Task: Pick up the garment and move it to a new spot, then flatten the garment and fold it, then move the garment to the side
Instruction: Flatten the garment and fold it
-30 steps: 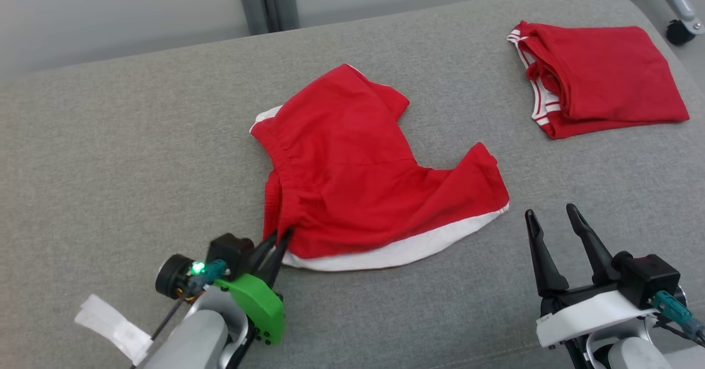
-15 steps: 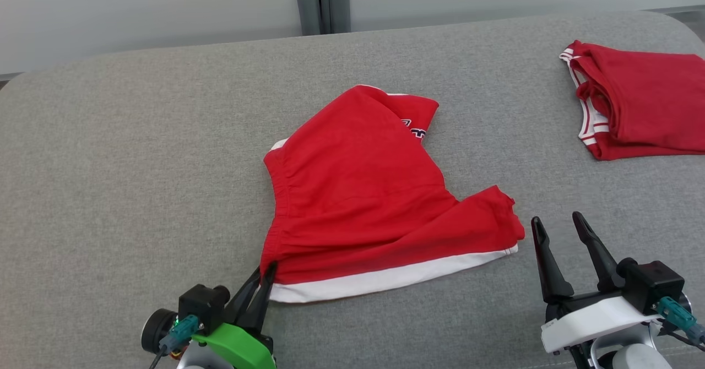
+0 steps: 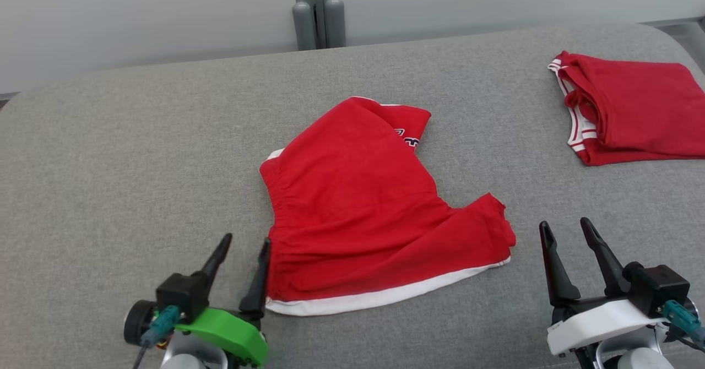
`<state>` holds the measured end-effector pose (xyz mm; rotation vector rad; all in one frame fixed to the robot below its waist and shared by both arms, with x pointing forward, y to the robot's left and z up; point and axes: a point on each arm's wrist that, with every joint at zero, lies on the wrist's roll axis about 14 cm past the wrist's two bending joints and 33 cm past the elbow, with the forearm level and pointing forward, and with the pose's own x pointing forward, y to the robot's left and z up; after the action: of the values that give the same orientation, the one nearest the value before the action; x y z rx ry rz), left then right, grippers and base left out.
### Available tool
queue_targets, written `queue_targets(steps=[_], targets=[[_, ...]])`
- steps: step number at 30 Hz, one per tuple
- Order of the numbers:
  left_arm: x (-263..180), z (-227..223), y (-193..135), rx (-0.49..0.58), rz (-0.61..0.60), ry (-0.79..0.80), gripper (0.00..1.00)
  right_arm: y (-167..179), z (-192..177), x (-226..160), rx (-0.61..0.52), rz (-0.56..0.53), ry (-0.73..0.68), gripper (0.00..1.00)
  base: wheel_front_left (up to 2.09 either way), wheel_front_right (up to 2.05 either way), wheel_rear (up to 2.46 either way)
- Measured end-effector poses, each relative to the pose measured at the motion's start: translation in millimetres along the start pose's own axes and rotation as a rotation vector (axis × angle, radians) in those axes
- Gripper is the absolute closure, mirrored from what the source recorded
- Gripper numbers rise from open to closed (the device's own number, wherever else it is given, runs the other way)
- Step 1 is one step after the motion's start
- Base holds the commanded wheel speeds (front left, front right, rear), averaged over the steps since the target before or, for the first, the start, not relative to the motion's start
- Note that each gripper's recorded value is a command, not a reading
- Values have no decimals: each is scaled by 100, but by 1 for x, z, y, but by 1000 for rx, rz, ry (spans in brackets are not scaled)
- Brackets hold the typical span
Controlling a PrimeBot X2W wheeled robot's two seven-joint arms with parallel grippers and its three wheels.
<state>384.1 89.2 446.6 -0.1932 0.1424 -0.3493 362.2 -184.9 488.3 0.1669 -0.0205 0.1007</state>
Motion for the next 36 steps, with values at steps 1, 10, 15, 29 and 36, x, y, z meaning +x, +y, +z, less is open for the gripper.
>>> queue_targets(steps=[1, 10, 15, 29, 36], targets=[[-1, 4, 4, 0, 14, -15, 0, 0, 1, 0, 1, 0, -3, 0, 0, 0, 0], [-29, 53, 51, 39, 190, -177, 0, 11, 12, 2, -4, 30, -40, 0, 0, 0, 0], [-48, 57, 61, 70, 234, -193, 0, 16, 16, -2, -25, 51, -49, 0, 0, 0, 0], [-72, 59, 65, 77, 278, -215, 0, 27, 24, -13, -45, 79, -75, 0, 0, 0, 0], [-72, 57, 66, 77, 279, -209, 0, 28, 24, -14, -49, 82, -77, 0, 0, 0, 0]])
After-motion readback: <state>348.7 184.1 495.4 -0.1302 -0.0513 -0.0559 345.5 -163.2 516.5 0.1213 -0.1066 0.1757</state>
